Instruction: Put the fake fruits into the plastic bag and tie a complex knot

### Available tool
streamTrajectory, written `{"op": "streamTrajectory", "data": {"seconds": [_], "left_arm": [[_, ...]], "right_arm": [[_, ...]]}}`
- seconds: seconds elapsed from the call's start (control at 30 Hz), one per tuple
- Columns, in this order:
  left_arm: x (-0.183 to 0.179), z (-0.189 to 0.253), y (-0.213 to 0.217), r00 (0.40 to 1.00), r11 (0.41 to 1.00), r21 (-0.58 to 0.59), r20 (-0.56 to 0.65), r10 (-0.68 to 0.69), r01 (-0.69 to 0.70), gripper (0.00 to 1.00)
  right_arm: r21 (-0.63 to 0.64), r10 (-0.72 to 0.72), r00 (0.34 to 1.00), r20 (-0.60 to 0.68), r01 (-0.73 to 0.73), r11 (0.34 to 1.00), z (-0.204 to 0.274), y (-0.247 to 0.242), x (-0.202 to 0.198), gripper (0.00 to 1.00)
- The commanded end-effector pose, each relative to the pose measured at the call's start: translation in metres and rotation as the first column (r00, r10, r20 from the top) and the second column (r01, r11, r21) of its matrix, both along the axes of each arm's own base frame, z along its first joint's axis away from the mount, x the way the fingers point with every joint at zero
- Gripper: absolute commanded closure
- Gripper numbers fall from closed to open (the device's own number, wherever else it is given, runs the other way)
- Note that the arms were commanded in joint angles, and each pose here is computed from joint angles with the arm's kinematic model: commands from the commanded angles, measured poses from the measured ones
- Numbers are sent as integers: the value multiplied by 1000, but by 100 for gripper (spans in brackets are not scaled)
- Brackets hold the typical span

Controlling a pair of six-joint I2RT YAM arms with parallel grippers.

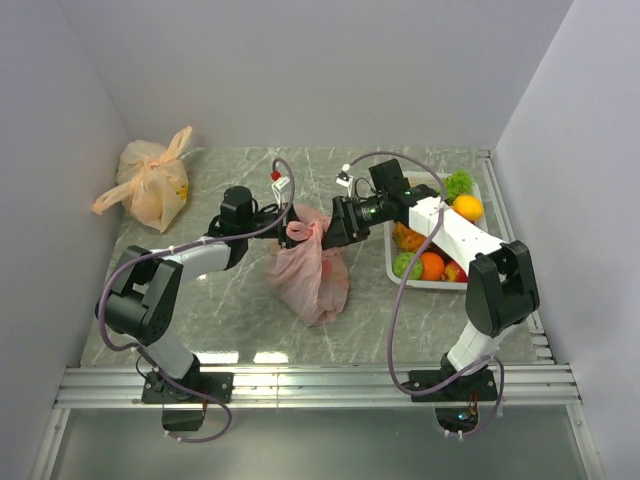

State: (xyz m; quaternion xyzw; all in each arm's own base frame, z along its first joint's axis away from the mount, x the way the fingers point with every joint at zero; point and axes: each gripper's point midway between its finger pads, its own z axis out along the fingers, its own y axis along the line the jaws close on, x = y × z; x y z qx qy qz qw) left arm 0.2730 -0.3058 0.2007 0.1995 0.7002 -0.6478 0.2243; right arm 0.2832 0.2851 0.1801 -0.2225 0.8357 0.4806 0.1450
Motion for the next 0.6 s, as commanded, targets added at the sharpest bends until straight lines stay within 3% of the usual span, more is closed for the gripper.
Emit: {"op": "streamTrajectory", "data": {"seconds": [0.0,0.33,0.57], "left_arm": [[-13,26,-8,993,995,-69,101,-68,75,100],[-22,26,-28,984,972,-151,57,-171,178,100],[-9,22,-35,988,971,-191,75,-133,145,100]], "right_arm": [[55,-4,999,38,2,998,15,13,17,35],[220,7,1000,-29,-1,975,37,50,25,34],[270,49,995,-89,-23,963,37,57,15,35]]}}
